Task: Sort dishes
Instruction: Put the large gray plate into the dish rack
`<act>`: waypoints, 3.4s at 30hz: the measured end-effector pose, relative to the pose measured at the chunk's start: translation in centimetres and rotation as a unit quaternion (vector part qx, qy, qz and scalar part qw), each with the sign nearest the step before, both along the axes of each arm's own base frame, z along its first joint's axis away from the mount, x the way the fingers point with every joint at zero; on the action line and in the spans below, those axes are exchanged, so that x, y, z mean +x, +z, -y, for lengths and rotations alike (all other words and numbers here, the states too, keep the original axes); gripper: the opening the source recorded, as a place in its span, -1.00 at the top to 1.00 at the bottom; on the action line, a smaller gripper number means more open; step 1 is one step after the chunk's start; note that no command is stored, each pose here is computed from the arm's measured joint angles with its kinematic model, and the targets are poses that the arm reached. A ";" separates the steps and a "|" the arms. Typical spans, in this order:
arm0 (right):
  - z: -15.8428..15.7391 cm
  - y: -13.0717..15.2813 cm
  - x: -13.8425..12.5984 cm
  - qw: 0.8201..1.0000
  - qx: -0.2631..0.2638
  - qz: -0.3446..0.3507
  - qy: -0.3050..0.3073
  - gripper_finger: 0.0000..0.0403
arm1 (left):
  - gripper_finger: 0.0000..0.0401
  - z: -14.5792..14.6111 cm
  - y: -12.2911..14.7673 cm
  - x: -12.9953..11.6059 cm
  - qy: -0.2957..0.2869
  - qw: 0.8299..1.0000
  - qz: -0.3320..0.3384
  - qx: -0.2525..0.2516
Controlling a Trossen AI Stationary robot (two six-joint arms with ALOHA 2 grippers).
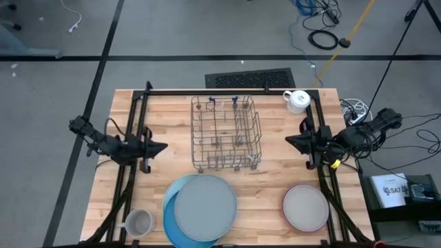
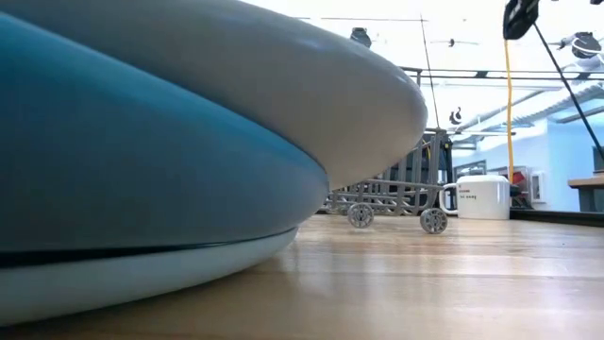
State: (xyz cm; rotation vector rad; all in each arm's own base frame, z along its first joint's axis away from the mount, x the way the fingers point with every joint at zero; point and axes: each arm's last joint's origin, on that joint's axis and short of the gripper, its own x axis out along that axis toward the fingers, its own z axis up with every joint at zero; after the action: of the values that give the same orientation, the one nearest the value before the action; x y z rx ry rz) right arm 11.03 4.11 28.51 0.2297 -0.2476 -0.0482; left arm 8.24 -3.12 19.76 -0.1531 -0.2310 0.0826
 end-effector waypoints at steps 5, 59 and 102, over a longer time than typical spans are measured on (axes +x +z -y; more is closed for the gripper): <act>-0.8 0.8 1.3 0.999 0.036 -0.014 0.036 1.00 | 0.99 -0.3 1.5 -0.5 -0.007 0.995 0.075 -0.064; -12.6 -9.6 25.5 0.730 0.351 -0.580 -0.087 -0.10 | 0.99 0.2 3.3 -1.4 -0.160 0.968 0.195 -0.012; -11.3 -7.9 26.1 0.801 0.266 -0.527 -0.098 0.99 | 0.99 0.2 3.1 -1.3 -0.153 0.971 0.185 -0.012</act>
State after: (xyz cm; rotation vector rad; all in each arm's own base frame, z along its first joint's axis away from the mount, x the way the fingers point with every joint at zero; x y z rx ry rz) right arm 37.09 15.38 20.59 0.7006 0.8859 -0.4449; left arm 6.90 -3.36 22.89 -0.2261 -0.5754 -0.2526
